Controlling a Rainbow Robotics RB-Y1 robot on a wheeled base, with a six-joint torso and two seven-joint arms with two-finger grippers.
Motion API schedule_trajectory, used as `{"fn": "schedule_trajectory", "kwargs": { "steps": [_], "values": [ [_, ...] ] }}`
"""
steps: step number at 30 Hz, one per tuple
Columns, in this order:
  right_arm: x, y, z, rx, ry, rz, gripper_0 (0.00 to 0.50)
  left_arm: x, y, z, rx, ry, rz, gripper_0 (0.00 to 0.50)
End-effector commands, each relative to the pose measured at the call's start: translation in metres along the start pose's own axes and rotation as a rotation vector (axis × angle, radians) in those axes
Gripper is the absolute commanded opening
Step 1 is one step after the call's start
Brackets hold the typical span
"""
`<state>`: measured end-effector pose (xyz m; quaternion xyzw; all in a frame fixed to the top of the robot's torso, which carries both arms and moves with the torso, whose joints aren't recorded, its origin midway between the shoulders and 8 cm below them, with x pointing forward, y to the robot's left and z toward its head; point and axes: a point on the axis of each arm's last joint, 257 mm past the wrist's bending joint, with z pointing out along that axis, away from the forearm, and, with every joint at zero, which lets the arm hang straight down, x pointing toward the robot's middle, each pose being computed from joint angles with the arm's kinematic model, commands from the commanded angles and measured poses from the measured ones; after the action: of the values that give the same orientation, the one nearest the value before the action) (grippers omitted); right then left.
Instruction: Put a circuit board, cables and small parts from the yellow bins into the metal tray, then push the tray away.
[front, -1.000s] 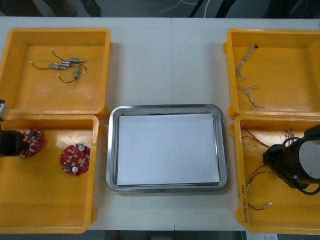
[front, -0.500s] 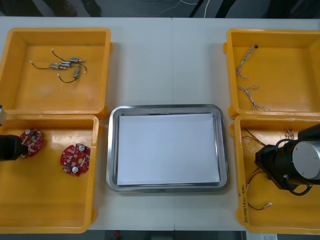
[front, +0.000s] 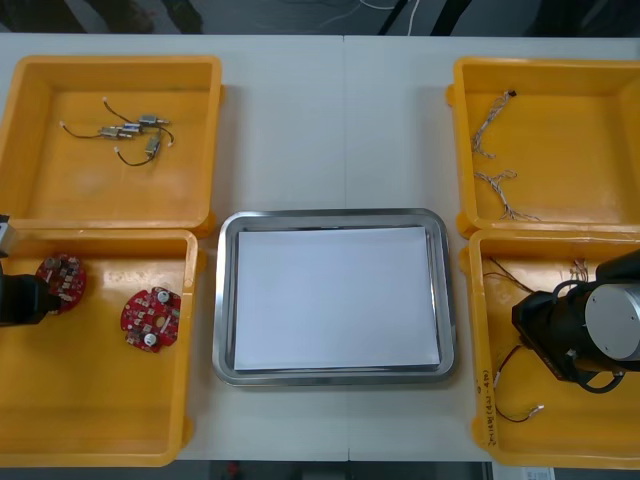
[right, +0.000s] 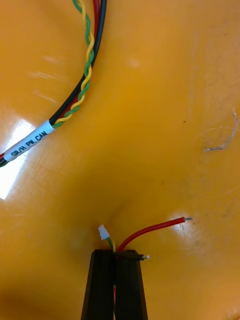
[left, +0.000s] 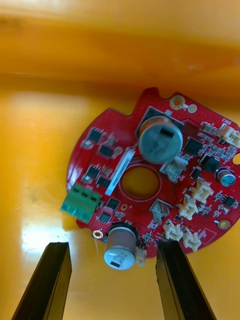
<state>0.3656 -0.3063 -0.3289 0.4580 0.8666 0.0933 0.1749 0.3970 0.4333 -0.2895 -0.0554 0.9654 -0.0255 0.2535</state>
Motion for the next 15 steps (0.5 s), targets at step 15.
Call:
{"fn": "schedule_trajectory", "kwargs": {
  "steps": [15],
  "values": [
    [-0.046, -0.018, -0.024, 0.013, -0.081, -0.005, 0.0, 0.01, 0.016, -0.003, -0.034, 0.027, 0.161, 0.5]
  ]
}}
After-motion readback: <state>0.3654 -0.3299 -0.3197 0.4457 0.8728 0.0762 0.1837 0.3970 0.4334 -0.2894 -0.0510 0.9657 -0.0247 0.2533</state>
